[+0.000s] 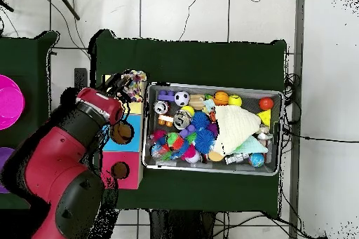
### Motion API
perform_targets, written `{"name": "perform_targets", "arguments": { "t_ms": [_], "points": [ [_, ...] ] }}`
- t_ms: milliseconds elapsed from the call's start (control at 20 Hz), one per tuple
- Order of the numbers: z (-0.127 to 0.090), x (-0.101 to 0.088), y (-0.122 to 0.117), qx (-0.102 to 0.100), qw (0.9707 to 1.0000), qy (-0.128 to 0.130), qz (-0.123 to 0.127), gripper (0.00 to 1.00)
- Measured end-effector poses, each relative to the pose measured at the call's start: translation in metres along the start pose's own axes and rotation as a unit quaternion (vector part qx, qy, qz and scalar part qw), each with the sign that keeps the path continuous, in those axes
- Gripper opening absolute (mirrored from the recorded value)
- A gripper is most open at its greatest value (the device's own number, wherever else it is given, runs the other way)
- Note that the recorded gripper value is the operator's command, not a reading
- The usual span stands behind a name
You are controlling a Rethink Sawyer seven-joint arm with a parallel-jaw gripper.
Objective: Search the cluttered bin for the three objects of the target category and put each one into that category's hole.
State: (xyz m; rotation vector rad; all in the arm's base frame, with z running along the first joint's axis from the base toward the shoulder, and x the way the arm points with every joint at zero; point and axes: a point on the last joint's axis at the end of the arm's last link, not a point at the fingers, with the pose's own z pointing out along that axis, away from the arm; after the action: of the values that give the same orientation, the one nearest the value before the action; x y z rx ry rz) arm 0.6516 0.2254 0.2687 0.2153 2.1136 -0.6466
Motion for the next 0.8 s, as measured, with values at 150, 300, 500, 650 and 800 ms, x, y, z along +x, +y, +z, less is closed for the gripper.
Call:
{"name": "perform_targets", "arguments": {
  "t_ms": [150,300,500,650,800],
  "points": [
    [-0.0024,-0.0007,0.0039,0.001,1.0,0.003,0.0,0.0],
    [-0.0033,-0.0031,0.0053,0.002,1.0,0.005,0.001,0.0],
    [-0.0032,-0.0062,0.0057,0.006,1.0,0.002,0.002,0.0],
    [-0.0032,-0.0054,0.0079,0.007,1.0,0.001,0.004,0.0],
    [-0.0049,-0.0049,0.011,0.008,0.9999,-0.001,0.006,0.0]
  ]
}}
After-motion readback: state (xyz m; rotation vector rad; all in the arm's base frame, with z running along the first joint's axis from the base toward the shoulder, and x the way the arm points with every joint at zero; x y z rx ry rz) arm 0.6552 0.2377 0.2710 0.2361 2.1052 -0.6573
